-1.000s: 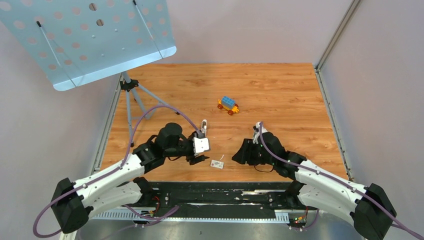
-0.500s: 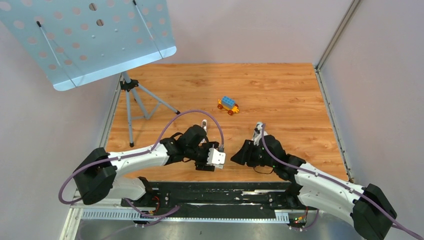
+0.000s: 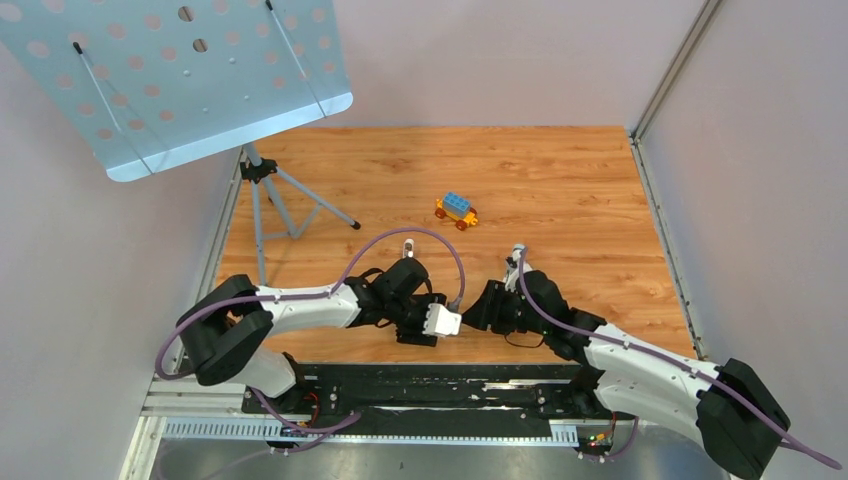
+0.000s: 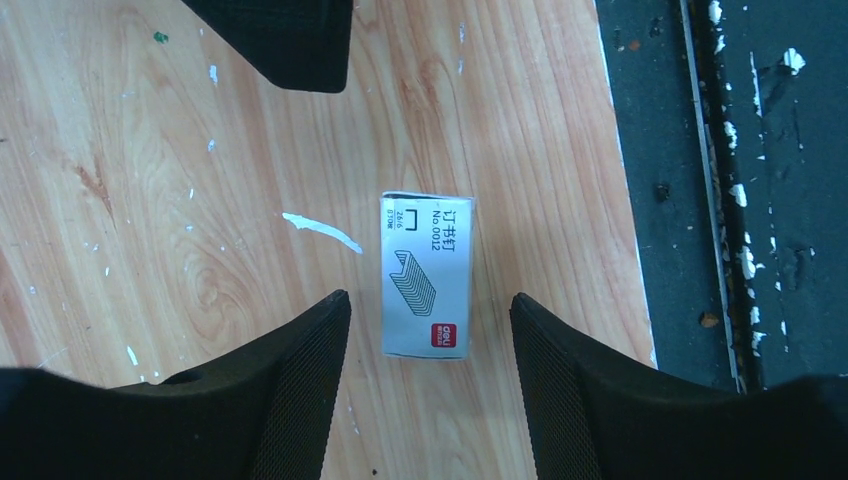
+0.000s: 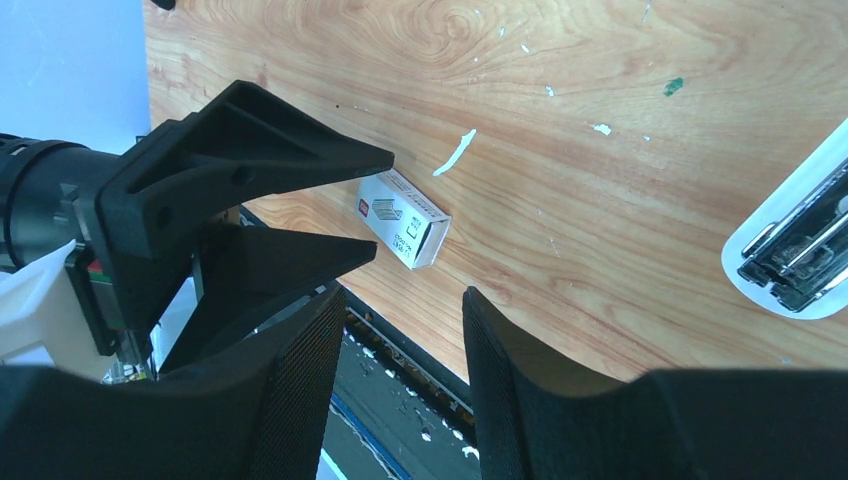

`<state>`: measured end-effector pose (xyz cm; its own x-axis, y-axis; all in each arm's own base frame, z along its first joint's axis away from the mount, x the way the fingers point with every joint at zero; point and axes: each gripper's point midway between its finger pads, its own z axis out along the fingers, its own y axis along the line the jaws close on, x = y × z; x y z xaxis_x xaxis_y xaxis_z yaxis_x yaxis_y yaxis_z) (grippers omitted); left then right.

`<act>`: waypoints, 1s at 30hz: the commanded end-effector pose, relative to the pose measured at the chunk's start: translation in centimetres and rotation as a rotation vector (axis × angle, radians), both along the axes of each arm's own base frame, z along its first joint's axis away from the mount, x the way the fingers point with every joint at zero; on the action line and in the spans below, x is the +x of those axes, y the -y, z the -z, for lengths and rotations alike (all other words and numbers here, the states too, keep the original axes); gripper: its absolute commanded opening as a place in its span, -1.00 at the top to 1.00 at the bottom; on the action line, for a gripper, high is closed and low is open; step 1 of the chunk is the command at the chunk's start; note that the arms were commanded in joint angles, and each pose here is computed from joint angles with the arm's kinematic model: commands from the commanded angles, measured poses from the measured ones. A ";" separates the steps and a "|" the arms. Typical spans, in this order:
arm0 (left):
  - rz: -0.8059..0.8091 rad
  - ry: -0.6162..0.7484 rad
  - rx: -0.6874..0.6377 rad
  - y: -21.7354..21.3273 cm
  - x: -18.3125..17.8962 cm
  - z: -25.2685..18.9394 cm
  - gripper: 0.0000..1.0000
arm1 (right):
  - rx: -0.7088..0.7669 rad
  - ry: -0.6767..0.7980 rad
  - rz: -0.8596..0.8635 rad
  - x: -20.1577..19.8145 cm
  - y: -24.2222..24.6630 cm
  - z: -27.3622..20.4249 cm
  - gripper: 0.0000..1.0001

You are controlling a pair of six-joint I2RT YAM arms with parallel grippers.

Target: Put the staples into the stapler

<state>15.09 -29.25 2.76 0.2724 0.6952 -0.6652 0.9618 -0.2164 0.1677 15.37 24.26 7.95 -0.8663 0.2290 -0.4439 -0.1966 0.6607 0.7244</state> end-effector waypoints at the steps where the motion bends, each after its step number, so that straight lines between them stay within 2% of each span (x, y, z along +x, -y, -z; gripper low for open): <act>1: -0.005 0.023 -0.017 1.3 0.9 -0.3 -0.24 | 0.024 -0.015 0.009 -0.2 0.2 0.4 -0.01; 10: -0.041 0.006 0.006 1.5 1.2 0.6 -0.15 | 0.063 -0.027 -0.007 -0.5 -0.2 0.9 -0.02; 22: -0.060 -0.020 0.012 1.6 0.6 1.2 0.08 | 0.120 -0.014 -0.062 -0.3 -1.9 1.2 -0.01; 30: -0.109 -0.020 -0.053 2.1 0.8 0.2 0.16 | 0.134 -0.023 -0.080 -0.4 -2.4 2.0 -0.01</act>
